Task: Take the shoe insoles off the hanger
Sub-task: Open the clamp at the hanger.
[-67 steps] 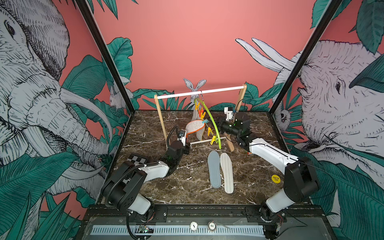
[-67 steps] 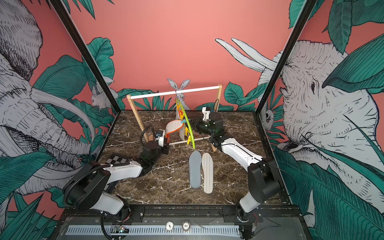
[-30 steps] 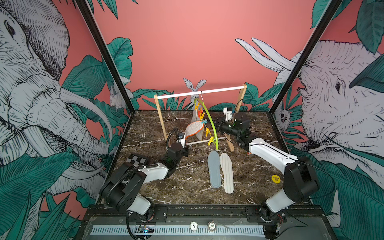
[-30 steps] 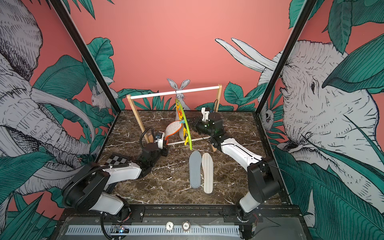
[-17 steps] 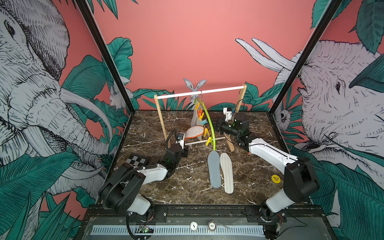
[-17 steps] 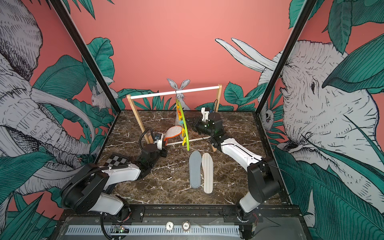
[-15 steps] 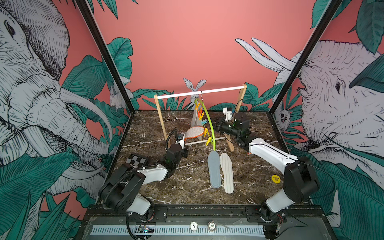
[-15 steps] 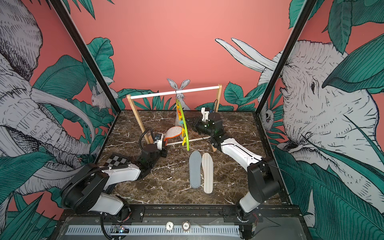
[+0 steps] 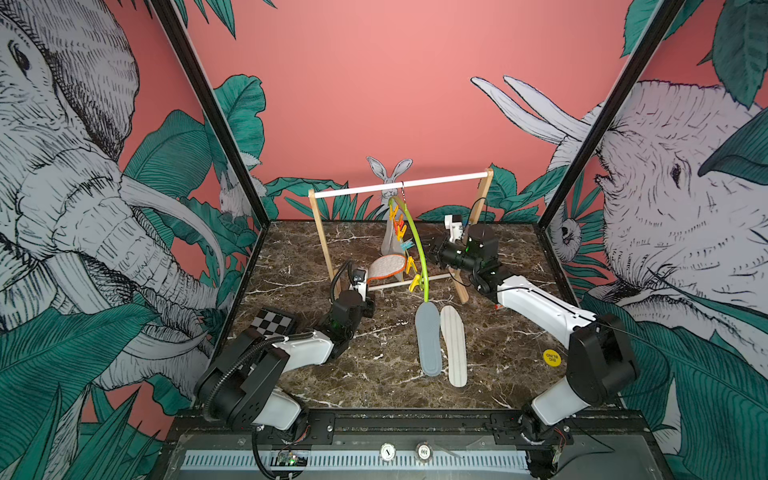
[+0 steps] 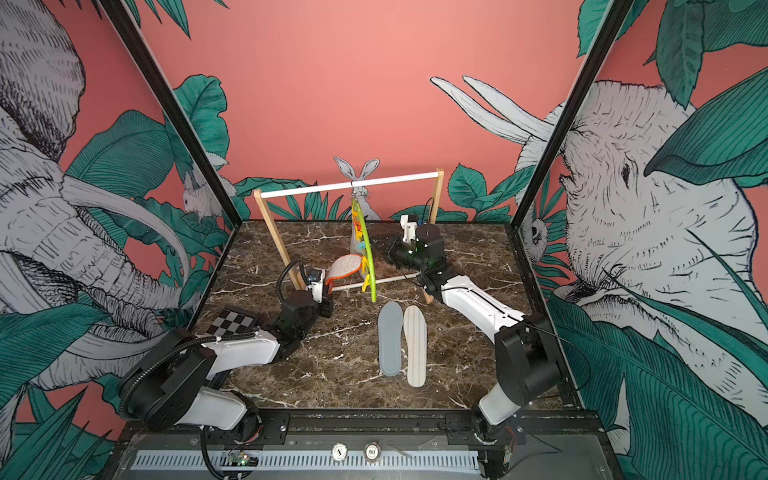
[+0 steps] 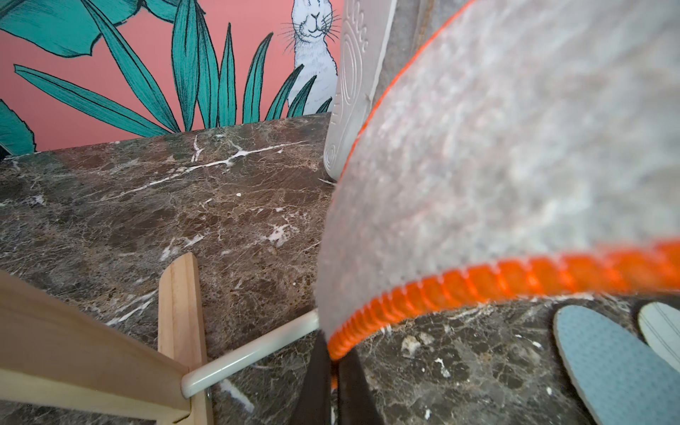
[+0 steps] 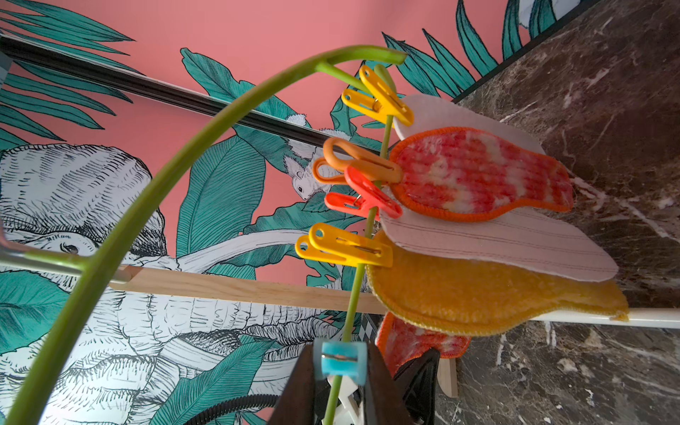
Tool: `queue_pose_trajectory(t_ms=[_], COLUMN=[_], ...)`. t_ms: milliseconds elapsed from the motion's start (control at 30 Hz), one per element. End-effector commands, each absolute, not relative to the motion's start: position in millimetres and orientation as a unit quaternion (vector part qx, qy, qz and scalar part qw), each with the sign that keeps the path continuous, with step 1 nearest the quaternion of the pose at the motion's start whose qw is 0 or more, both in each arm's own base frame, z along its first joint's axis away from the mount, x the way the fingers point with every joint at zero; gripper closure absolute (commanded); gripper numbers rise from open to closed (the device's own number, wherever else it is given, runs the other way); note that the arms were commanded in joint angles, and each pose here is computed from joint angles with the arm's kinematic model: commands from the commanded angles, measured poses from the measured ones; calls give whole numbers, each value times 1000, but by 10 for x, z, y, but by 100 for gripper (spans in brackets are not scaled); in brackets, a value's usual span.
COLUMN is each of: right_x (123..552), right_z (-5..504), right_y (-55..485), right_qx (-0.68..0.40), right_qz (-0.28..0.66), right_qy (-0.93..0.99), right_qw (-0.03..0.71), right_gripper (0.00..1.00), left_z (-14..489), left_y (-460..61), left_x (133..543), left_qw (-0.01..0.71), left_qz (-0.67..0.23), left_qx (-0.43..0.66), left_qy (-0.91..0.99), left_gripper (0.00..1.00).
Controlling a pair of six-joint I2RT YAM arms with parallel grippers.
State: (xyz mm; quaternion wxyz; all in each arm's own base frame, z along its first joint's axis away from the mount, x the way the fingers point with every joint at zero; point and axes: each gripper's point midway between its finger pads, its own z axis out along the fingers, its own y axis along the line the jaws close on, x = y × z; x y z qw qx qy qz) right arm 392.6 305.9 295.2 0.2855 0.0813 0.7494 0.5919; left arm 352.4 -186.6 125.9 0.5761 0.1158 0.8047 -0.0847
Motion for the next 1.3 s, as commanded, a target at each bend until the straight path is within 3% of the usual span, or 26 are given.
queue_pose_trajectory(t_ms=[0, 467, 1033, 1267], right_x=[3910, 3875, 3883, 3942], right_z=[3117, 3070, 3046, 2995], right_y=[3110, 3143, 3028, 2838], right_qx=[53, 46, 54, 69], right_qz=[596, 594, 577, 562], right_qy=[741, 746, 751, 755], right_qw=[305, 298, 318, 331], right_gripper=[79, 70, 30, 22], left_z=[1388, 1372, 1328, 1296], left_y=[-1813, -1793, -1776, -1779], left_x=[3522, 3503, 3431, 3359], left_qw=[593, 592, 583, 573], left_qz=[-89, -88, -90, -97], left_qx=[100, 98, 108, 117], left_qy=[794, 795, 800, 805], left_gripper=[100, 100, 100, 100])
